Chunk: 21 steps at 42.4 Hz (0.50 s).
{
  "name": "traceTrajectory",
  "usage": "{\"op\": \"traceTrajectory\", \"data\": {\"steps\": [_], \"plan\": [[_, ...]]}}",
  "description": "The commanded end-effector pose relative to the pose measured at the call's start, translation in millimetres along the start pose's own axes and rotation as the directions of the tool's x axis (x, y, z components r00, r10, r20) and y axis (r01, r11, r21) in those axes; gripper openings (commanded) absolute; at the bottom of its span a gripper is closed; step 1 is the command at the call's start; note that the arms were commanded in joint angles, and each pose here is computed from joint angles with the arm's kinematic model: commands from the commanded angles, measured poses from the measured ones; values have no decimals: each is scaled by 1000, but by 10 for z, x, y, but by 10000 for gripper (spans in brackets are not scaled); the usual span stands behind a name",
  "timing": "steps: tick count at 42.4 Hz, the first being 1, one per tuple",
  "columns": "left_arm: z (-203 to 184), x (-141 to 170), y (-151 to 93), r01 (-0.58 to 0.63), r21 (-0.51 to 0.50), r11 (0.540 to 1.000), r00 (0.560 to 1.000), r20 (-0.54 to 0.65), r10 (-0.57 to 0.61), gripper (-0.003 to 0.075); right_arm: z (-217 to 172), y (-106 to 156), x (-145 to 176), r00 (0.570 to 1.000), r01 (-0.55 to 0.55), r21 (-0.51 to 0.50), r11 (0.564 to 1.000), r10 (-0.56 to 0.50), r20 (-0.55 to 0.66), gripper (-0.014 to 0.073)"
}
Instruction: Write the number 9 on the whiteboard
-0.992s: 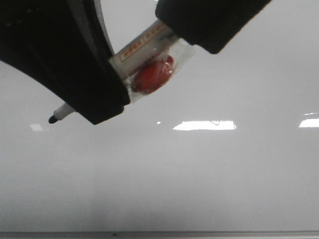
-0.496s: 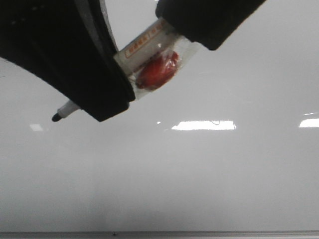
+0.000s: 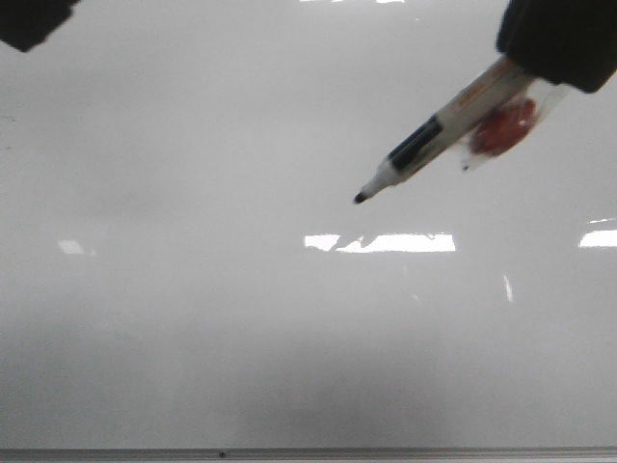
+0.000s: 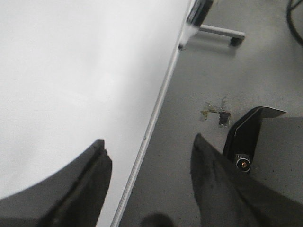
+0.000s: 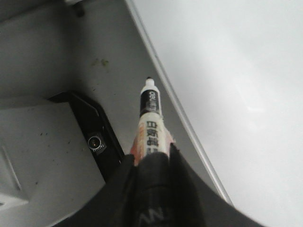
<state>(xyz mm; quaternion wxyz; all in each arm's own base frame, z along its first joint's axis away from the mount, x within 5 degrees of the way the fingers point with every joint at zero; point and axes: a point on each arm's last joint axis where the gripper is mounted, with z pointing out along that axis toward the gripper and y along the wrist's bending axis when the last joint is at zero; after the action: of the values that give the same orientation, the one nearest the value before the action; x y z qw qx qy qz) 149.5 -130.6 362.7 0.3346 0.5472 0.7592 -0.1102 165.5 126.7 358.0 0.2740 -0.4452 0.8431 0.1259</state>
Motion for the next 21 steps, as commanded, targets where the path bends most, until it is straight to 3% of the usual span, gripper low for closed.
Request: {"op": "traceTrajectory", "data": {"steps": [1,5,9,14,21], "plan": [[-201,107,94,138,-94,986,988,80,-131,379,-251,-149,29,982,-139,100,985,124,140,-20],[-288,304,173,289,-158,944,954,123,-272,379,-328,-268,173,927,-299,130,946,255,275,-29],[-336,403,188,403,-165,900,907,200,-370,379,-338,-281,299,839,-421,81,903,353,414,-69],[-358,446,211,443,-176,879,888,221,-403,379,-282,-306,347,815,-402,119,908,296,498,-64],[-351,433,204,452,-158,878,882,229,-412,378,-212,-430,269,776,-442,130,888,305,551,-66]]}}
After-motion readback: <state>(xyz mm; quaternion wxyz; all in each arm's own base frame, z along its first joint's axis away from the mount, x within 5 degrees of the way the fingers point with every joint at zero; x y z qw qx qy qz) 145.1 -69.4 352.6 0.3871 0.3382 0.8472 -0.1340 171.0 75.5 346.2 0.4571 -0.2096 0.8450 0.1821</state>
